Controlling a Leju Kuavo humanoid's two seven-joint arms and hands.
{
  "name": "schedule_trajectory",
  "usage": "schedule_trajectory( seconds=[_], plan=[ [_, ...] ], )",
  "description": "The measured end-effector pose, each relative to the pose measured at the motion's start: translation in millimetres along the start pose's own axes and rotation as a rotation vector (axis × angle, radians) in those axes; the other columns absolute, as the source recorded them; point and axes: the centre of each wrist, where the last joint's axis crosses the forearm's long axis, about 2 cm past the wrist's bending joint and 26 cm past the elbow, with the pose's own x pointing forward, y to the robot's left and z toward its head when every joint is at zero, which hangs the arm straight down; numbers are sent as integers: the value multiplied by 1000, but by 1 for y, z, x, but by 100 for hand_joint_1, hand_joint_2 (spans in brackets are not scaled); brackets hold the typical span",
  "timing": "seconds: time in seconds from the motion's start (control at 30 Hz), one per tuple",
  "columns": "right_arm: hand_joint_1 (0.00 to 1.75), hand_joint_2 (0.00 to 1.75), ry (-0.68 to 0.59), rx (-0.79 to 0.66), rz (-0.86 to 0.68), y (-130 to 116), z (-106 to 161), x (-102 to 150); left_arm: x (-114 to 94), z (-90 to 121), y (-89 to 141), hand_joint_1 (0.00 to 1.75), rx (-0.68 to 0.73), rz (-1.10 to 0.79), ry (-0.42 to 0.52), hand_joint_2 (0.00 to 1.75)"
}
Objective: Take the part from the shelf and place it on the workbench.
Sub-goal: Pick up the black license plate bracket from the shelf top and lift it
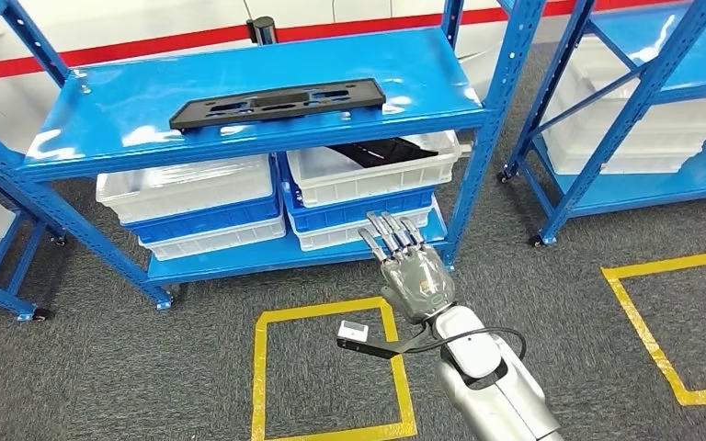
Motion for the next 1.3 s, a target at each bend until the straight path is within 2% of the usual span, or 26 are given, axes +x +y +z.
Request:
schedule_trajectory(
  seconds=[0.43,1.3],
  plan=[
    [0,175,9,-3,9,1,1,7,-5,1,5,0,9,-25,16,0],
    [0,175,39,-12,14,0,4,-1,-1,2,-3,0,-4,-19,-4,0]
  ],
)
